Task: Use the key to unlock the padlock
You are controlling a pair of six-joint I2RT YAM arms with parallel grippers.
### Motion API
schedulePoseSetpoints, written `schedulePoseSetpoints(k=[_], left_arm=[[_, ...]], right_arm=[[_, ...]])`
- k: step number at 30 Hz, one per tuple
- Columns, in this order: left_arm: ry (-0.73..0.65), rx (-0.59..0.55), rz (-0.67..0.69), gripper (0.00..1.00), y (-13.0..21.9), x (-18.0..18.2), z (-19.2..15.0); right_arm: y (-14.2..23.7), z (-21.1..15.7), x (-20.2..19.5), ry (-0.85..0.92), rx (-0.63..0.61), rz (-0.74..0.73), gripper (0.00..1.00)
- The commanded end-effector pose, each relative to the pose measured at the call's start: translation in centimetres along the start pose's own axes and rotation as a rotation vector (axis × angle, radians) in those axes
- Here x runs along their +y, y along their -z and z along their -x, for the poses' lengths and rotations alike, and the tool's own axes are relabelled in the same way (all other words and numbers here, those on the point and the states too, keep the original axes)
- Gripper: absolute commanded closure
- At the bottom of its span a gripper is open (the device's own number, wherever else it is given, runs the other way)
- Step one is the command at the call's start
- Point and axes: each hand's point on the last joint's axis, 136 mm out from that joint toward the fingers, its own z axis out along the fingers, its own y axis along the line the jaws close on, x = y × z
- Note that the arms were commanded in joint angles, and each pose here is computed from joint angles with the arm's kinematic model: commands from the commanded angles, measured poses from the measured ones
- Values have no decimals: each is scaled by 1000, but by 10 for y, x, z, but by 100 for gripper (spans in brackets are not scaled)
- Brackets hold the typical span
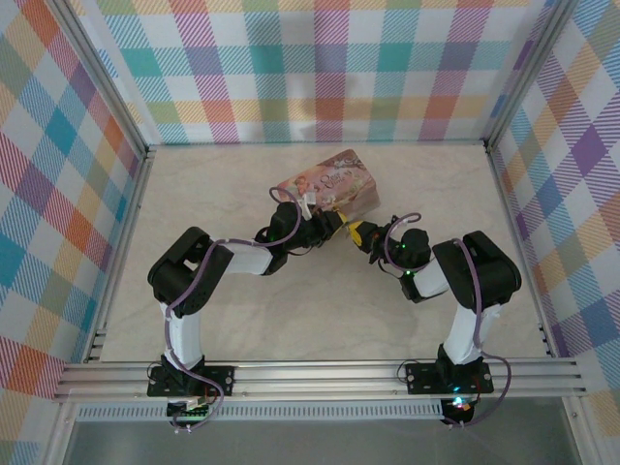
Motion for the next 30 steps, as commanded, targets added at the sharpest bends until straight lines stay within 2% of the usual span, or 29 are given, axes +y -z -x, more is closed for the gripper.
schedulePoseSetpoints(k=[1,6,13,15,21,24,28,29,30], left_arm=[[-75,144,-119,93,11,-49,-37],[-99,100,-24,92,19,-31,-20],[-119,97,40,91,25,-21,-16],[-125,102,57,91,27,-21,-17],[-135,133,93,90,32,-19,-22],[-146,152,114,89,34,-19,-26],[-155,159,123,89,36,-19,-28],[-156,159,122,89,36,-20,-29],[-154,159,125,89,36,-18,-29]], right_arm=[[-3,2,-7,12,-2,-14,84],[19,4,-20,26,-4,-58,63],[56,-6,-44,79,34,-179,50],[64,-13,-53,105,65,-256,48],[97,-26,-54,309,101,-486,38],[112,-27,-37,493,102,-548,37],[123,-30,-23,624,136,-610,30],[124,-30,-21,636,139,-616,22],[124,-31,-20,652,148,-616,3]])
